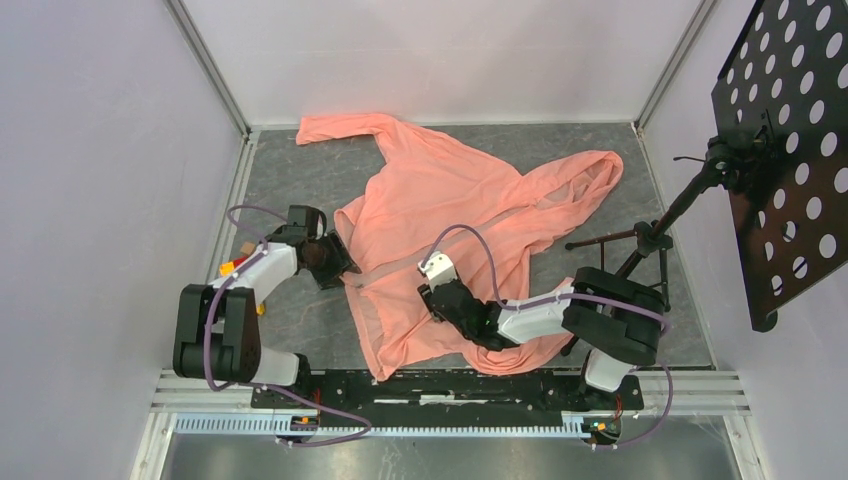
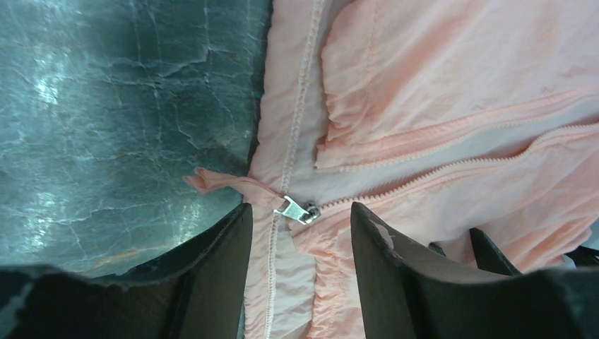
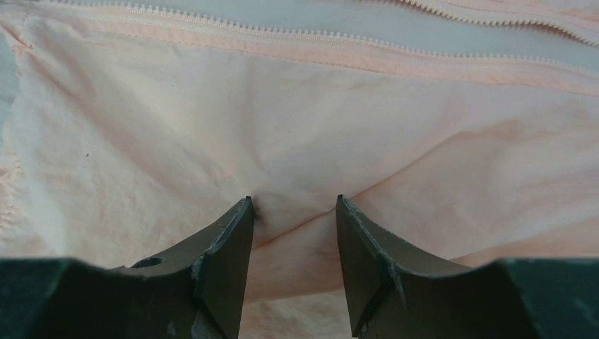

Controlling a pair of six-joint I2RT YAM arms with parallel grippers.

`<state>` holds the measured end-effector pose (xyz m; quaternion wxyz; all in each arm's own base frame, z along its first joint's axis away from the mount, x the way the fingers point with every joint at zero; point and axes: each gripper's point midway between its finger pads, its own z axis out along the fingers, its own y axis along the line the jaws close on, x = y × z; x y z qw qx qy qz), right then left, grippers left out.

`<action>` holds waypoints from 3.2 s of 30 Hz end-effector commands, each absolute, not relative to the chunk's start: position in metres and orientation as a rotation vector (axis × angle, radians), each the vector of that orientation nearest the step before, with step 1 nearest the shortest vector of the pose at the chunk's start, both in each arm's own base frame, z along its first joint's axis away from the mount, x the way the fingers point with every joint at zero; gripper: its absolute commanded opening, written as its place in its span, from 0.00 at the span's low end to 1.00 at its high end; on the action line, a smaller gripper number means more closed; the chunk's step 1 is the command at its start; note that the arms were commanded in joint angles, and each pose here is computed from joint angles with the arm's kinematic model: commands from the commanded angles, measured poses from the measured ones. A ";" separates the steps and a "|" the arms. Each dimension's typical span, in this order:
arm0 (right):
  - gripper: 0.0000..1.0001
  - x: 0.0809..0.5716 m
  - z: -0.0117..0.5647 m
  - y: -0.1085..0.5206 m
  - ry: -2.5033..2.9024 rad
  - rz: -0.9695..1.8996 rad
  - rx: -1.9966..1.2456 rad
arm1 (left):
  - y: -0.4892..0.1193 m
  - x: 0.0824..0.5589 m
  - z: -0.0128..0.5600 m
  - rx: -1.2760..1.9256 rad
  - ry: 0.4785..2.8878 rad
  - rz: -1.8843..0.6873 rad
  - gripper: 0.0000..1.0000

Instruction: Zip up the jacket

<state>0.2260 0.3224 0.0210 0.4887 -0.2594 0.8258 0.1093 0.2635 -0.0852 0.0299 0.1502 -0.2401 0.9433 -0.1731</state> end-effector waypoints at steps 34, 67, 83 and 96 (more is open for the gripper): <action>0.57 0.270 0.092 0.439 2.040 0.992 -0.474 | -0.115 0.321 0.057 -0.508 2.635 -0.741 0.52; 0.51 0.277 0.082 0.461 1.894 1.011 -0.878 | -0.105 0.314 0.041 -0.415 2.694 -0.653 0.03; 0.66 0.288 0.085 0.473 1.609 1.074 -1.144 | -0.126 0.303 0.069 -0.267 2.669 -0.847 0.02; 0.56 0.295 0.059 0.488 1.631 1.099 -1.174 | -0.123 0.301 0.073 -0.246 2.648 -0.843 0.02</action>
